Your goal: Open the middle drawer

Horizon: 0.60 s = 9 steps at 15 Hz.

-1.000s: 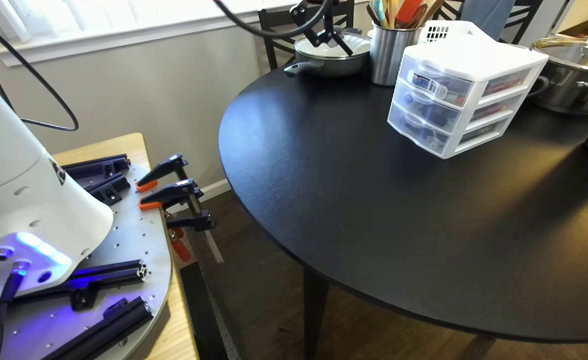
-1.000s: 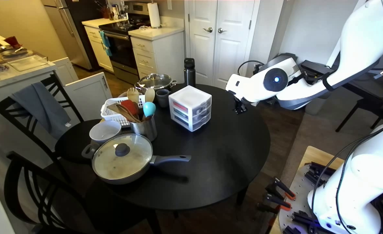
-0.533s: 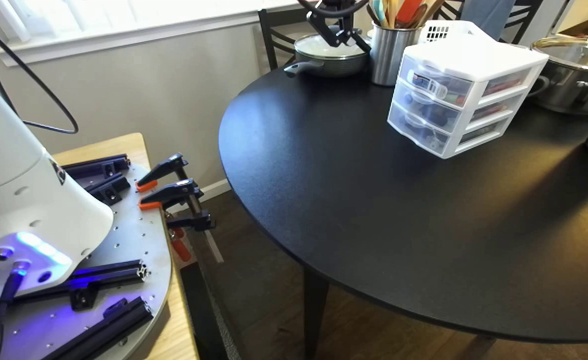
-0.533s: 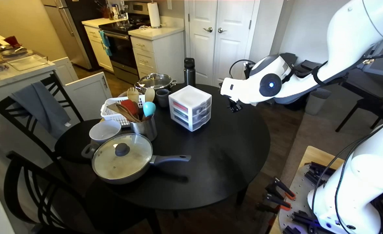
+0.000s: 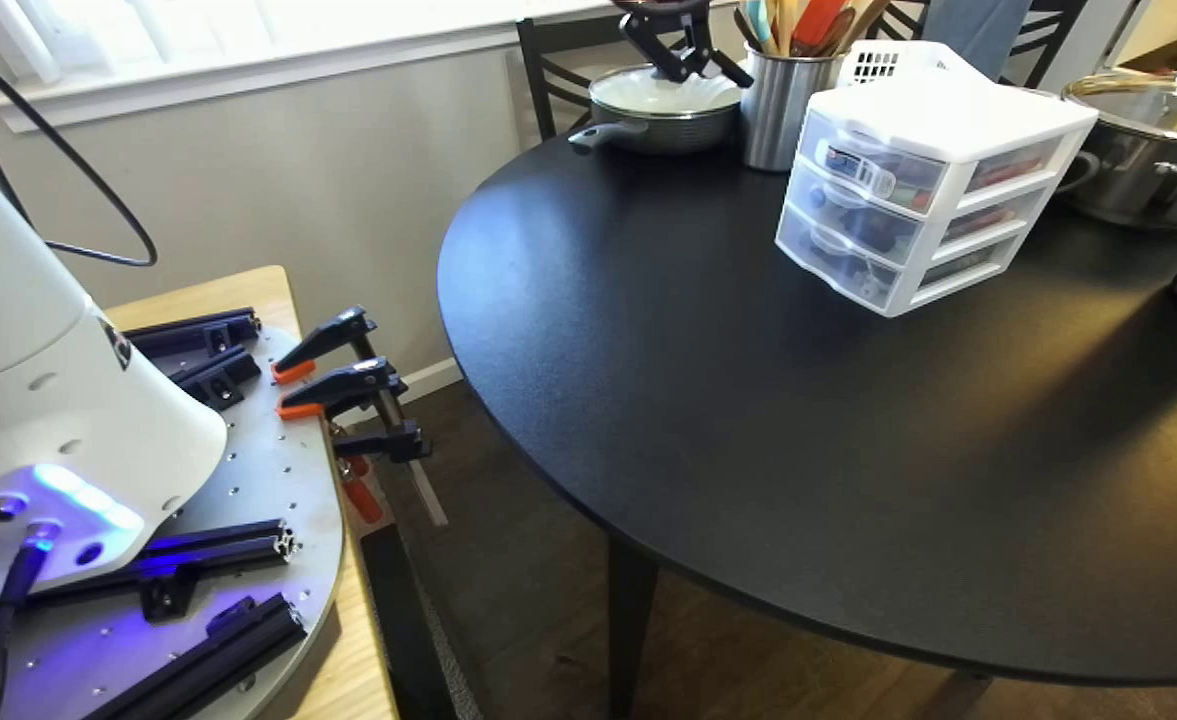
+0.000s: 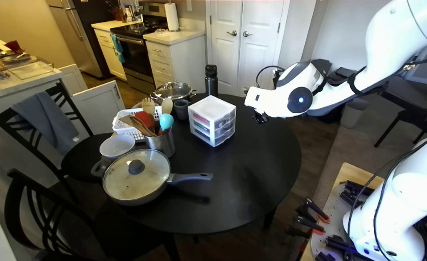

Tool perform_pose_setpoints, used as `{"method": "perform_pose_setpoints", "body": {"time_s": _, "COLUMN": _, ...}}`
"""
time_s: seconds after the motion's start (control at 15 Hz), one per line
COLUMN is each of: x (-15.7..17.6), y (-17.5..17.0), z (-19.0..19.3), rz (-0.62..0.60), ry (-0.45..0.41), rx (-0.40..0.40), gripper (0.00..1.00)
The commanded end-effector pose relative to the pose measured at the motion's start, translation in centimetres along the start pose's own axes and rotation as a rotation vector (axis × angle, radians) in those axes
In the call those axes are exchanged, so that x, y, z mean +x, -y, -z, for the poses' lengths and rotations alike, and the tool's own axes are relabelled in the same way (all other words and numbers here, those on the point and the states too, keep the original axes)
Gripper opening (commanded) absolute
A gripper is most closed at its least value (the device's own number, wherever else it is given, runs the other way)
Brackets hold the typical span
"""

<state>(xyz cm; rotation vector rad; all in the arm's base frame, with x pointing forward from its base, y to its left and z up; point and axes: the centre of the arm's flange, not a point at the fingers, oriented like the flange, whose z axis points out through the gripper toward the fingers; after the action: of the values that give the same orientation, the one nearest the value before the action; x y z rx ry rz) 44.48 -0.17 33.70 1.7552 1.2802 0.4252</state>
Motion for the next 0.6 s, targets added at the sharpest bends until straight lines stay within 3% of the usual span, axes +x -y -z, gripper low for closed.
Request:
{"method": "perform_pose_setpoints", "body": {"time_s": 0.0, "x": 2.6, "y": 4.1, "z": 0.9, "rz": 0.025, "ry": 0.064, "rx": -0.196, "gripper": 1.0}}
{"method": "perform_pose_setpoints", "body": {"time_s": 0.27, "x": 5.4, "y": 8.5, "z": 1.7, "rz": 0.099, "ry": 0.111, "rx": -0.416, "gripper": 1.0}}
{"method": "perform_pose_setpoints", "body": {"time_s": 0.53, "x": 6.7, "y": 12.2, "z": 1.6, "rz": 0.092, "ry": 0.164, "rx": -0.528, "gripper": 1.0}}
